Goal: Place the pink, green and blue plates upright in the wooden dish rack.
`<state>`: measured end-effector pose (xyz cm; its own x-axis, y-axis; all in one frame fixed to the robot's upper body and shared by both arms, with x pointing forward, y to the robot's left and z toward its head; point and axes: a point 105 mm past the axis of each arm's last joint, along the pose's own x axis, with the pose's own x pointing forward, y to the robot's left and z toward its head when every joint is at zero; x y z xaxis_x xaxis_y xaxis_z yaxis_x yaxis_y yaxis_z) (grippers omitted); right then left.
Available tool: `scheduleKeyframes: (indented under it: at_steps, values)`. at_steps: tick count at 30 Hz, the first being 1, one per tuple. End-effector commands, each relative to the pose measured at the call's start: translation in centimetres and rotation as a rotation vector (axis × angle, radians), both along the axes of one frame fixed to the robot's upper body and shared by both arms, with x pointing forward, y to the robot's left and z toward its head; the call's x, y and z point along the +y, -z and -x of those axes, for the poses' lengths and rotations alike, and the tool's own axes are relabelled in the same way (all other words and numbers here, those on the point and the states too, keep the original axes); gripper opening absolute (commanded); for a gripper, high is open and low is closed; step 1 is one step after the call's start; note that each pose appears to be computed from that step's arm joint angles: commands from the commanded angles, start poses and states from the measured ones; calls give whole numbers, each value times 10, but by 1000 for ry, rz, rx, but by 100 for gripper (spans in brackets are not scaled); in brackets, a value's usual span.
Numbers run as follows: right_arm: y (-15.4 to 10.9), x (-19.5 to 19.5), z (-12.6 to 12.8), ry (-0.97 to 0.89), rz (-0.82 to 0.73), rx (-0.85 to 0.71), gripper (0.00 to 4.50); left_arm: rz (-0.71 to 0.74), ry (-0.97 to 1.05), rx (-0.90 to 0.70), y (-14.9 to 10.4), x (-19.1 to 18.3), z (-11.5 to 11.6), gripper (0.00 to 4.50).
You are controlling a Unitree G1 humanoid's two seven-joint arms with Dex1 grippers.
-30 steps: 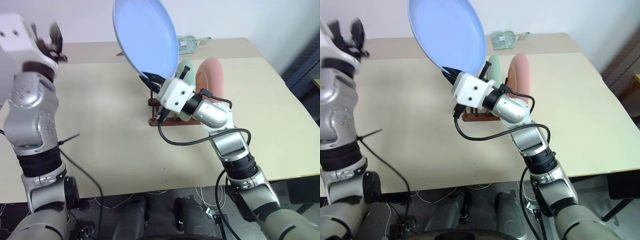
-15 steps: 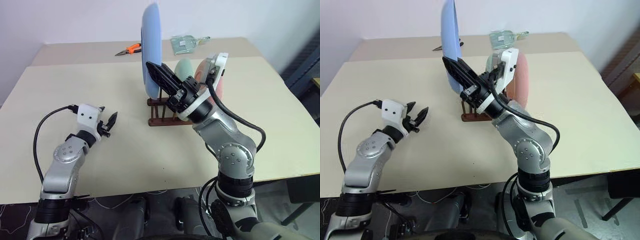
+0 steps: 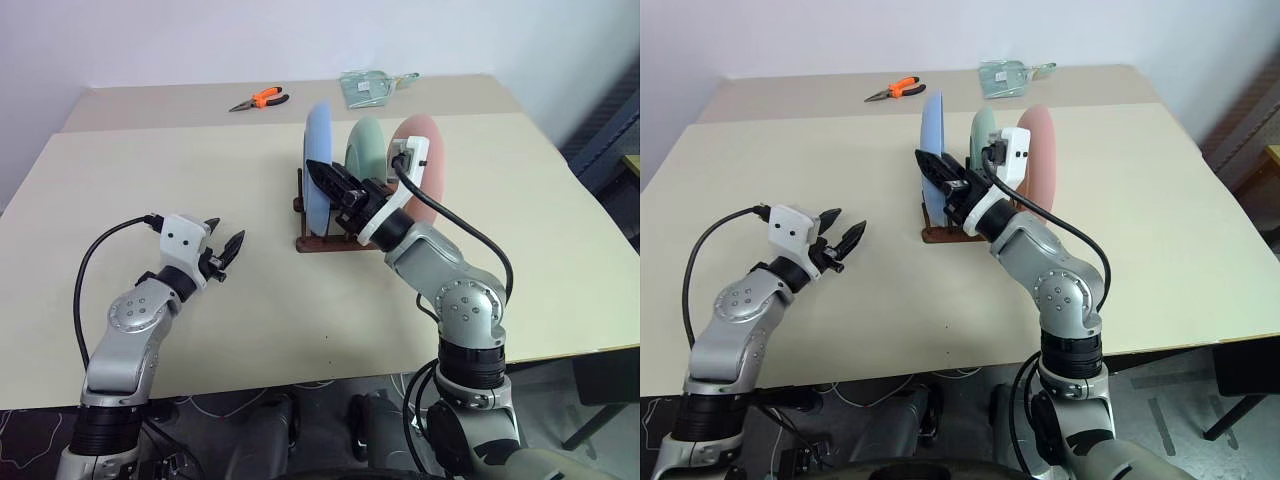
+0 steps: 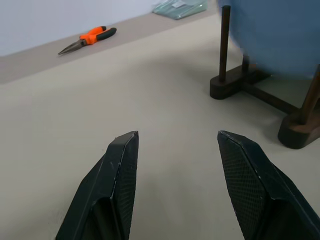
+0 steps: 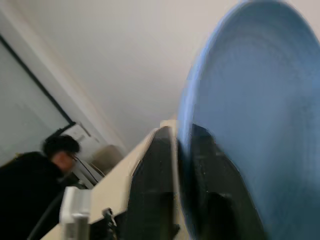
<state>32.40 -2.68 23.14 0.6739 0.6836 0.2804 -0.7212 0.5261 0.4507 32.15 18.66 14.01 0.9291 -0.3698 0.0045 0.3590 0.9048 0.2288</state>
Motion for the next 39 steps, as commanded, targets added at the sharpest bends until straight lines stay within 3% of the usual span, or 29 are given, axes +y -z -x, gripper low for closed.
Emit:
scheduleKeyframes:
  at_steps: [1,3,7,13,17,20,25,32,39]
  values:
    - [-18,-1,0,25,14,-80,253,-11,25,-57,-14,-7,1,256]
    - [-27,0,1,47,89,-167,348,-10,28,-57,-14,-9,2,256]
    - [-45,3,8,38,196,-315,348,-6,34,-55,-14,-13,2,256]
    - [-63,-1,24,34,476,-592,348,13,39,-66,-16,-19,-1,256]
    - [-68,-41,29,117,621,-684,348,22,42,-77,-19,-24,-7,256]
    - [-68,-96,33,194,652,-625,348,2,65,-70,-18,-28,-11,256]
    - [-29,-187,46,316,767,-384,348,-38,94,-24,-5,-31,-15,256]
    - [25,-219,52,339,824,-205,348,-77,98,4,7,-35,-13,256]
    - [38,-226,40,354,851,-197,348,-83,69,11,8,-29,-9,256]
